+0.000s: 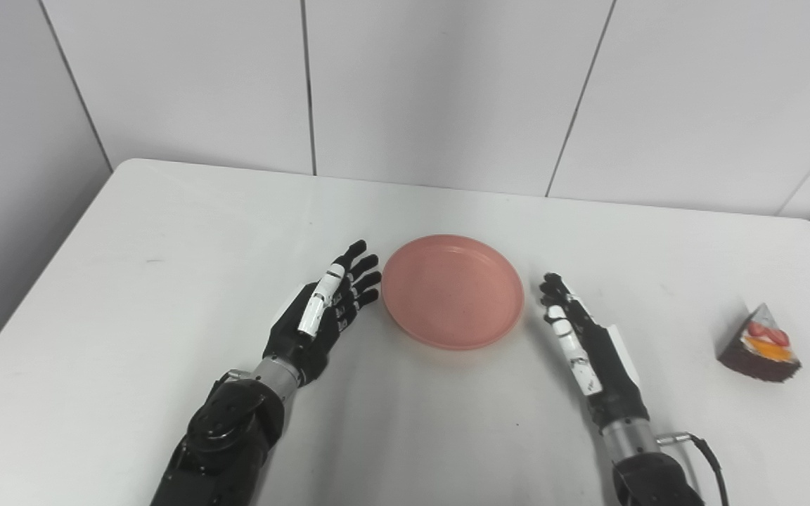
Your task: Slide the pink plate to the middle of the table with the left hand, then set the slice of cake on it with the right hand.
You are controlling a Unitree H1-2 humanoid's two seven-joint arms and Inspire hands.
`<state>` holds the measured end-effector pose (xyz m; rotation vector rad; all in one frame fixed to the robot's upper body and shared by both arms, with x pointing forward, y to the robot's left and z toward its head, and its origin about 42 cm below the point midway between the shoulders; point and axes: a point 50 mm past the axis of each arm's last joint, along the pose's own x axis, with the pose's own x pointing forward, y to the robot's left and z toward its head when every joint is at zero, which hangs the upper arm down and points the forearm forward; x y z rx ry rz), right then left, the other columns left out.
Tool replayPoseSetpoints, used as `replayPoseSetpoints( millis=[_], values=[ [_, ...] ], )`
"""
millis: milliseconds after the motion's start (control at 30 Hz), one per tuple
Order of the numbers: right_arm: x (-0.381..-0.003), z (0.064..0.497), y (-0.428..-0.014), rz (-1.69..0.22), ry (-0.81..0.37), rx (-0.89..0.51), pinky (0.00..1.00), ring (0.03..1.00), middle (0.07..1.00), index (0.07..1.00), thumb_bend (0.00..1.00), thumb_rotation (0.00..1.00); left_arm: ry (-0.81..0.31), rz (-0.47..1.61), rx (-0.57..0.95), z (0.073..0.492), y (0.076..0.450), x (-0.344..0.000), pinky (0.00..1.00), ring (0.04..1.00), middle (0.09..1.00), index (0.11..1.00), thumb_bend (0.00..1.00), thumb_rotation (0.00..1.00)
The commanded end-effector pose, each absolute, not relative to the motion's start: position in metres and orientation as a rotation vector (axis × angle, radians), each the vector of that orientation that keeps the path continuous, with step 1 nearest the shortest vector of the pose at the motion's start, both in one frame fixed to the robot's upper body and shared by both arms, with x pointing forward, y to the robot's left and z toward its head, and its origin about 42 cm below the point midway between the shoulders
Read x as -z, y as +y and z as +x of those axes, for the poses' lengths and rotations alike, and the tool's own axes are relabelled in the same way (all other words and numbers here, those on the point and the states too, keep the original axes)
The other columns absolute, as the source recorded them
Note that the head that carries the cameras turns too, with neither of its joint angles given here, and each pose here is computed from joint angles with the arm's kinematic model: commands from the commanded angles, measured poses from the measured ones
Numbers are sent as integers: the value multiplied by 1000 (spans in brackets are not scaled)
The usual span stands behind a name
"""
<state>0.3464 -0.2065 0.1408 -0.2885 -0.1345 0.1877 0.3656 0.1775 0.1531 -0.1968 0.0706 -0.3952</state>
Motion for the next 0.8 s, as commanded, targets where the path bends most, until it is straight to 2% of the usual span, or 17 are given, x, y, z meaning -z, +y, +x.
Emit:
replayPoseSetpoints(
  millis=[0, 333, 500, 633, 767],
  values=[
    [-135, 342, -198, -287, -89, -217, 857, 903, 912, 913, 228, 1000, 214, -184, 420, 352, 178, -127, 920, 939, 960, 956, 384, 1000],
    [-133, 344, -194, -298, -104, -217, 861, 911, 920, 921, 247, 1000, 220, -192, 421, 351, 186, -122, 917, 939, 959, 956, 377, 1000],
    [-137, 344, -196, -316, -124, -174, 874, 917, 919, 921, 255, 1000, 224, -182, 416, 352, 188, -120, 921, 938, 958, 957, 374, 1000],
    [-148, 344, -199, -355, -164, -128, 887, 928, 918, 927, 302, 1000, 223, -173, 414, 351, 189, -119, 927, 940, 959, 954, 375, 1000],
    [-174, 343, -202, -525, -251, -66, 852, 900, 911, 920, 415, 1000, 217, -148, 398, 350, 192, -120, 929, 939, 958, 950, 376, 1000]
  ],
)
